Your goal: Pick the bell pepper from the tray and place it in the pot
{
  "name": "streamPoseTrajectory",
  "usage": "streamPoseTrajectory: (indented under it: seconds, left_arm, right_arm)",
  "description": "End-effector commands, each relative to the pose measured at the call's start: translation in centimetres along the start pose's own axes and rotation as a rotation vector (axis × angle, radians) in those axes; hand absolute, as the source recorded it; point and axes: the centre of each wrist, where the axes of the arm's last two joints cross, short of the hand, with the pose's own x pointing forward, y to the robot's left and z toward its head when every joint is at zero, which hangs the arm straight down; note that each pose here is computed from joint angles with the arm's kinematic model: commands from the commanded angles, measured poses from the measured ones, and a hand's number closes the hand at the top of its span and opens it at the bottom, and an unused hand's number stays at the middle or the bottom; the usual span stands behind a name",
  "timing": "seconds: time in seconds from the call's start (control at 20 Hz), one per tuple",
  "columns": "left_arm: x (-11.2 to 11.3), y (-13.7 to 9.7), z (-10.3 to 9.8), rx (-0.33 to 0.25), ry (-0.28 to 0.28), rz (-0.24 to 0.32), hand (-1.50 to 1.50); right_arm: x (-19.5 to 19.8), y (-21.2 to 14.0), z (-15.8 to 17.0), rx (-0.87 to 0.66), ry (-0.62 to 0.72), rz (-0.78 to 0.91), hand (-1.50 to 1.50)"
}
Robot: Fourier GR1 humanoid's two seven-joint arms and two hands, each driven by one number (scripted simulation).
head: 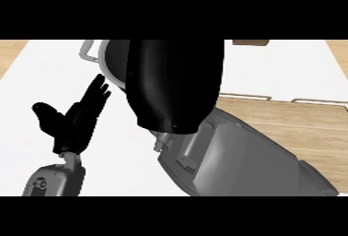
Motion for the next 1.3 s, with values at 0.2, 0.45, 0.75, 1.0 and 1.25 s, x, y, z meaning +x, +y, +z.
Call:
streamPoseTrajectory:
  seconds: [0.2, 0.45, 0.75, 1.0, 1.25]
  left_arm:
    - [-0.7, -0.3, 0.4, -0.013, 0.000, -0.012, 0.00]
    - [0.2, 0.4, 0.4, -0.012, 0.000, -0.003, 0.00]
    - [1.1, -0.8, 0.3, -0.029, -0.028, -0.003, 0.00]
    - [0.7, -1.5, -0.2, -0.037, -0.026, -0.014, 0.00]
    - [0.9, -1.8, -0.9, -0.035, -0.020, -0.006, 0.00]
  right_arm:
    - [1.5, 2.6, -5.3, 0.050, 0.286, 0.000, 1.50]
    - [2.0, 3.1, -8.2, 0.097, 0.321, 0.012, 1.50]
    - [0.1, 9.2, -9.2, 0.168, 0.295, 0.084, 1.50]
    - [-2.7, 10.2, -10.2, 0.266, 0.497, -0.142, -1.50]
    - [-4.1, 11.2, -10.6, 0.289, 0.530, -0.340, -1.50]
